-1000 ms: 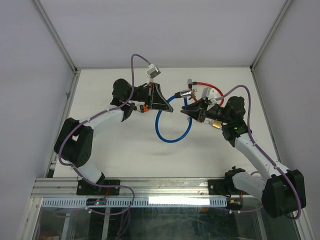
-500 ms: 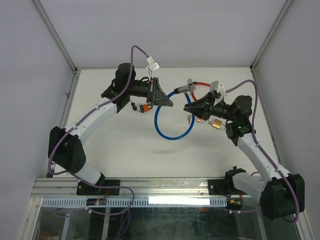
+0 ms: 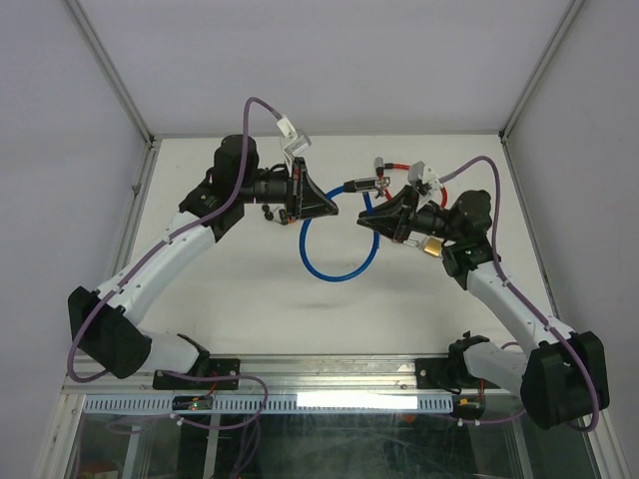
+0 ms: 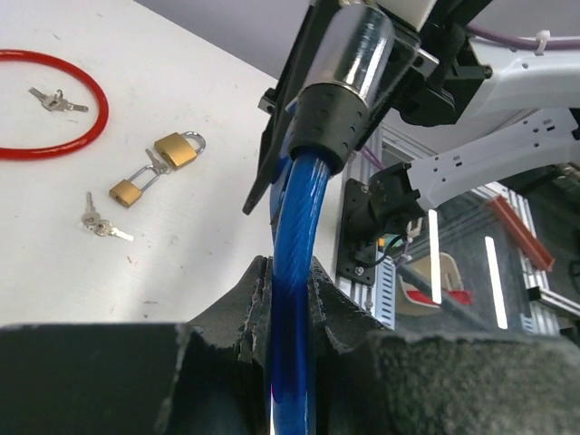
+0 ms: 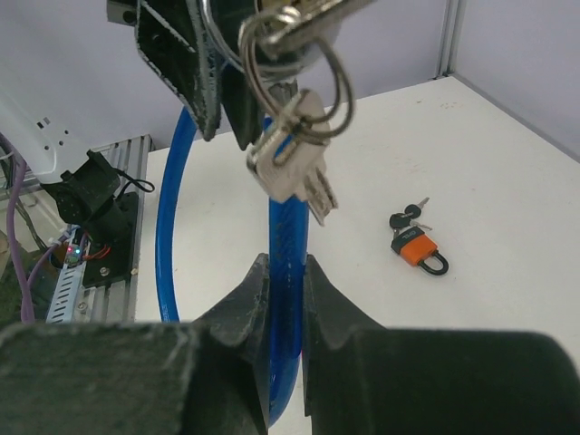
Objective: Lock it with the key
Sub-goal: Lock the lock.
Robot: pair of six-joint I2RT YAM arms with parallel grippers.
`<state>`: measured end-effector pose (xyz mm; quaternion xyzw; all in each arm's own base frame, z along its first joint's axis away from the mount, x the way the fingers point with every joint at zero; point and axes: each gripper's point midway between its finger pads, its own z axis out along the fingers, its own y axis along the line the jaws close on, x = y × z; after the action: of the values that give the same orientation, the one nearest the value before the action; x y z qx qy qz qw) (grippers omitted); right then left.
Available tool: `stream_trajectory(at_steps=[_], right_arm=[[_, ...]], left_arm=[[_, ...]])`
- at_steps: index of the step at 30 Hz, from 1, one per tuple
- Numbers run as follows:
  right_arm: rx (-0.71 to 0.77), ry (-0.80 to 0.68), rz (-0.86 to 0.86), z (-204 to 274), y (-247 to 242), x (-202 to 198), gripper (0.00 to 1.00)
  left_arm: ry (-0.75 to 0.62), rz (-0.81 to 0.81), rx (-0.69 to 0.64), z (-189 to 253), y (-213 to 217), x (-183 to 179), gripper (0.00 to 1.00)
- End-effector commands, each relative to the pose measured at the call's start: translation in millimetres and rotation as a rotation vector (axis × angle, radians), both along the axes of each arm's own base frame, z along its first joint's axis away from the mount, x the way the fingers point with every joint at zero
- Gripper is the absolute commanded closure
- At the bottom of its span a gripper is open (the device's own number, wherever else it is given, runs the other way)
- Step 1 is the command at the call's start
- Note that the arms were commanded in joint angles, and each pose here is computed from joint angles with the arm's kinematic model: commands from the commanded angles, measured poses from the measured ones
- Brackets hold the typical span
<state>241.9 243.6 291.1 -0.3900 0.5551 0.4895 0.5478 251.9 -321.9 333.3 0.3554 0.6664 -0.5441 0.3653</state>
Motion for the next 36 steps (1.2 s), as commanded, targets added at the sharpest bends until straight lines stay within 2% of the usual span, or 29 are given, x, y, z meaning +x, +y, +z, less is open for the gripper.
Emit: stream_trajectory(at_steps=[1, 6, 14, 26, 36], right_arm=[[0.042, -0.109, 0.114, 23, 10, -23, 1.0], [0.083, -0.136, 0.1, 27, 4, -27, 1.0], [0.138, -0.153, 0.105, 33, -2, -33, 1.0], [0.134, -0.129, 0.097, 28, -1, -28, 1.0], [0.136, -0.109, 0.078, 27, -3, -23, 1.0]], left_arm=[[-0.246, 0.133, -0.013, 18, 6, 17, 1.0], [-0.247, 0.076, -0.044, 19, 3, 6, 0.92], [-0.179, -0.013, -0.094, 18, -5, -6, 0.87], [-0.189, -0.06, -0.155, 30, -4, -20, 0.79], [-0.221, -0.069, -0.188, 38, 0, -28, 0.62]])
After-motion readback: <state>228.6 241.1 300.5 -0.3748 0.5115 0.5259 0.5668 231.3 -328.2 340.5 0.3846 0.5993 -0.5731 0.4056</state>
